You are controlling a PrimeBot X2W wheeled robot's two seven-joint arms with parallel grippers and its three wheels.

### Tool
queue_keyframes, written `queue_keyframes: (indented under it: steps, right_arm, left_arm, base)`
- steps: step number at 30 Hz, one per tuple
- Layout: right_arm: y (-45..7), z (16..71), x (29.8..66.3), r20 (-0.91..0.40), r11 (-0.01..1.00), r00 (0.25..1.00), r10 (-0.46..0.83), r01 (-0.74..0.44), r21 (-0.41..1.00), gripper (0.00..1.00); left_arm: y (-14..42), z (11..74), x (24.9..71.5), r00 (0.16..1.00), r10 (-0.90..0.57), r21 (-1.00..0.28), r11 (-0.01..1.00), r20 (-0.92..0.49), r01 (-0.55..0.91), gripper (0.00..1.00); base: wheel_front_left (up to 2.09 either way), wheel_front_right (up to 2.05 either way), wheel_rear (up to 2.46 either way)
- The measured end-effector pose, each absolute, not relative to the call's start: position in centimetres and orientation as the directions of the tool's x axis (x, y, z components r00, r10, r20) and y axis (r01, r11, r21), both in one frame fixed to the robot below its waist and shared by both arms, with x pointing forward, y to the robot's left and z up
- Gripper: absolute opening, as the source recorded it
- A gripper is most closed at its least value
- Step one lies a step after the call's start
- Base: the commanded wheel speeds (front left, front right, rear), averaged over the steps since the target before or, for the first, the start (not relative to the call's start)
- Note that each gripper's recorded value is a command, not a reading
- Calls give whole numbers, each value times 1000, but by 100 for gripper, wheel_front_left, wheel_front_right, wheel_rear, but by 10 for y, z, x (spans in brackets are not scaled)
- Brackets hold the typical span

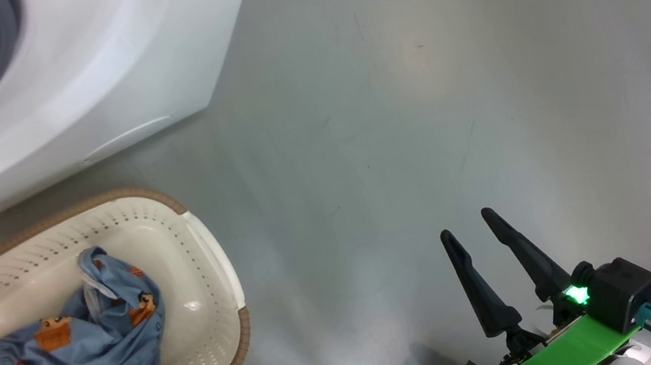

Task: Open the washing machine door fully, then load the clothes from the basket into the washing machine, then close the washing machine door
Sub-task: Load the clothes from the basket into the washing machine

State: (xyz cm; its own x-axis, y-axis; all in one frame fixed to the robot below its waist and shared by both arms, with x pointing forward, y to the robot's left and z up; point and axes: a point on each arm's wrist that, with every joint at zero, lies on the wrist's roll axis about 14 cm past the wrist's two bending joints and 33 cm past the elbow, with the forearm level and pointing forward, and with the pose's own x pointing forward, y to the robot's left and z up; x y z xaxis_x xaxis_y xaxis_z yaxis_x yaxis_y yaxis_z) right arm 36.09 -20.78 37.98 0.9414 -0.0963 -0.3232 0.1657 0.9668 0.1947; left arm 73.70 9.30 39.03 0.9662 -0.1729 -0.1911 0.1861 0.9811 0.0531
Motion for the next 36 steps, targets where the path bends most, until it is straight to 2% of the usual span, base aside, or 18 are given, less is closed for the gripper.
queue_keyframes:
  steps: [4, 9, 14, 21, 36]
  right_arm:
    - [-206, 382, 363, -312, 966, 946, -88, 157, 204, 100]
    - [-203, 388, 366, -289, 966, 954, -77, 143, 214, 100]
    - [-200, 397, 368, -258, 966, 964, -64, 125, 227, 100]
    - [-189, 409, 374, -215, 965, 976, -26, 81, 251, 100]
    - [-171, 431, 388, -128, 964, 991, 40, -4, 267, 100]
  left_arm:
    - [97, 392, 732, 966, -156, 71, 982, -209, 174, 100]
    - [94, 408, 725, 972, -141, 31, 988, -187, 149, 100]
    - [89, 406, 701, 965, -153, 15, 987, -213, 160, 100]
    - [89, 431, 678, 976, -153, -11, 988, -155, 153, 100]
    - [102, 444, 607, 985, -136, -93, 988, -110, 126, 100]
  base:
    - [0, 0, 0]
    - [0, 0, 0]
    - [0, 0, 0]
    - [0, 0, 0]
    - [0, 0, 0]
